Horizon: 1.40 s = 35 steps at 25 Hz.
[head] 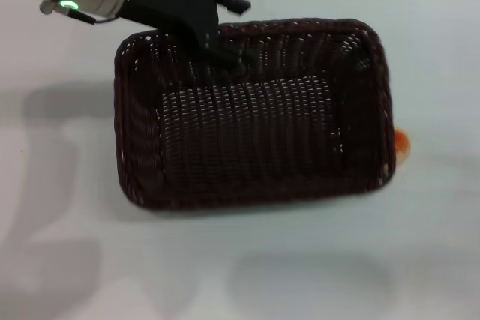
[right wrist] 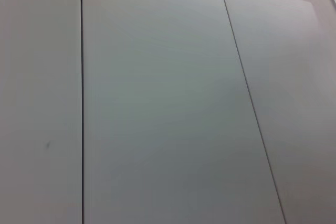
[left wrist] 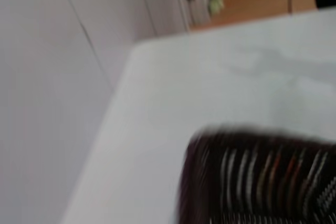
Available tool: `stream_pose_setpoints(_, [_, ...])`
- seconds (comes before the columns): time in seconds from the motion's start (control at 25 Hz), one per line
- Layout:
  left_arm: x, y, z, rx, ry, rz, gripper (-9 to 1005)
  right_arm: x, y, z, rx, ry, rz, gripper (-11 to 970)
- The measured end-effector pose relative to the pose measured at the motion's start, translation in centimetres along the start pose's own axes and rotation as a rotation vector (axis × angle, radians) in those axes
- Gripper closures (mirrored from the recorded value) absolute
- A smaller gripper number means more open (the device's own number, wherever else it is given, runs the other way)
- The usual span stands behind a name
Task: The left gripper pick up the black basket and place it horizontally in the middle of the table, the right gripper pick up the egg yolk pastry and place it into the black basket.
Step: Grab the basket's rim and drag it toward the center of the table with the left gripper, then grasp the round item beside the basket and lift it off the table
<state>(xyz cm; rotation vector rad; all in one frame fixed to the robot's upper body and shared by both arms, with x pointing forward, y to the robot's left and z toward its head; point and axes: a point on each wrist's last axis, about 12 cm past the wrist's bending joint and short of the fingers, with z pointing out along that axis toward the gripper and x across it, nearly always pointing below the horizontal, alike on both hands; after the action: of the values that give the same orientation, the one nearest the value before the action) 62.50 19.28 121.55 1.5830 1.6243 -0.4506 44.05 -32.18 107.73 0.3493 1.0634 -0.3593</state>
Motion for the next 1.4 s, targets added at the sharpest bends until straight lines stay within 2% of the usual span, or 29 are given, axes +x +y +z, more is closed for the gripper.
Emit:
stream_pose_setpoints(0.12, [0.0,0.1,-1.0,-0.074,-0.093,-0.008,359,0.0,0.0,0.0,0.000,-0.001,0.000,260])
stream_pose_setpoints(0.28, [0.2,0.3,-1.8,-0.117,-0.145,-0.024,262,-0.1,0.0,0.0,0.001,-0.006,-0.001,260])
stream_pose_setpoints(0.32, [0.6,0.4,-2.5,-0.167,-0.194,-0.044,238,-0.1,0.0,-0.1,0.001,-0.007,-0.001,260])
stream_pose_setpoints(0.36, [0.6,0.4,-2.5,-0.167,-0.194,-0.044,237,-0.1,0.1,-0.1,-0.001,-0.007,0.000,260])
stream_pose_setpoints(0.4, [0.8,0.5,-2.9,-0.196,-0.219,-0.059,236,-0.1,0.1,-0.1,-0.002,-0.007,0.001,260])
stream_pose_setpoints(0.44, [1.6,0.7,-4.1,-0.268,-0.292,-0.104,235,-0.1,0.1,-0.1,-0.004,-0.006,0.001,260])
stream_pose_setpoints(0.52, [2.0,0.7,-4.8,-0.304,-0.336,-0.129,233,-0.1,0.1,-0.2,-0.004,-0.006,0.001,260])
stream_pose_setpoints(0.6, [3.5,0.6,-6.8,-0.399,-0.454,-0.201,232,-0.1,0.1,-0.2,-0.005,-0.004,0.000,260])
stream_pose_setpoints(0.64, [4.9,0.2,-8.4,-0.470,-0.554,-0.260,232,-0.1,0.1,-0.2,-0.005,-0.004,0.000,259])
stream_pose_setpoints(0.72, [5.4,0.0,-8.9,-0.493,-0.587,-0.282,232,-0.1,0.1,-0.2,-0.005,-0.003,0.000,259])
stream_pose_setpoints(0.8, [7.0,-0.6,-10.4,-0.570,-0.687,-0.345,232,-0.1,0.1,-0.3,-0.005,-0.001,-0.001,259])
stream_pose_setpoints(0.84, [8.6,-1.3,-11.3,-0.636,-0.762,-0.404,232,0.0,0.1,-0.2,-0.008,0.000,0.000,259])
stream_pose_setpoints(0.88, [8.6,-1.3,-11.3,-0.636,-0.762,-0.404,232,0.0,0.1,-0.2,-0.008,0.000,0.000,259])
stream_pose_setpoints(1.0, [10.8,-2.3,-12.4,-0.727,-0.854,-0.484,232,0.0,0.3,0.0,-0.013,-0.002,0.002,259])
stream_pose_setpoints(1.04, [12.5,-3.0,-12.9,-0.801,-0.914,-0.545,232,0.0,0.4,0.1,-0.016,-0.002,0.004,259])
stream_pose_setpoints(1.08, [12.5,-3.0,-12.9,-0.801,-0.914,-0.545,231,0.0,0.4,0.1,-0.016,-0.002,0.004,259])
stream_pose_setpoints(1.16, [14.0,-3.6,-13.4,-0.874,-0.962,-0.594,231,0.0,0.5,0.2,-0.018,-0.001,0.005,260])
stream_pose_setpoints(1.24, [16.4,-4.7,-14.0,-1.003,-1.003,-0.648,231,0.1,0.6,0.2,-0.024,0.006,0.007,260])
stream_pose_setpoints(1.28, [16.4,-4.7,-14.0,-1.003,-1.003,-0.648,231,0.1,0.6,0.2,-0.024,0.006,0.007,260])
stream_pose_setpoints(1.4, [18.7,-6.0,-14.6,-1.180,-0.975,-0.656,231,0.4,0.8,0.1,-0.033,0.050,0.020,260])
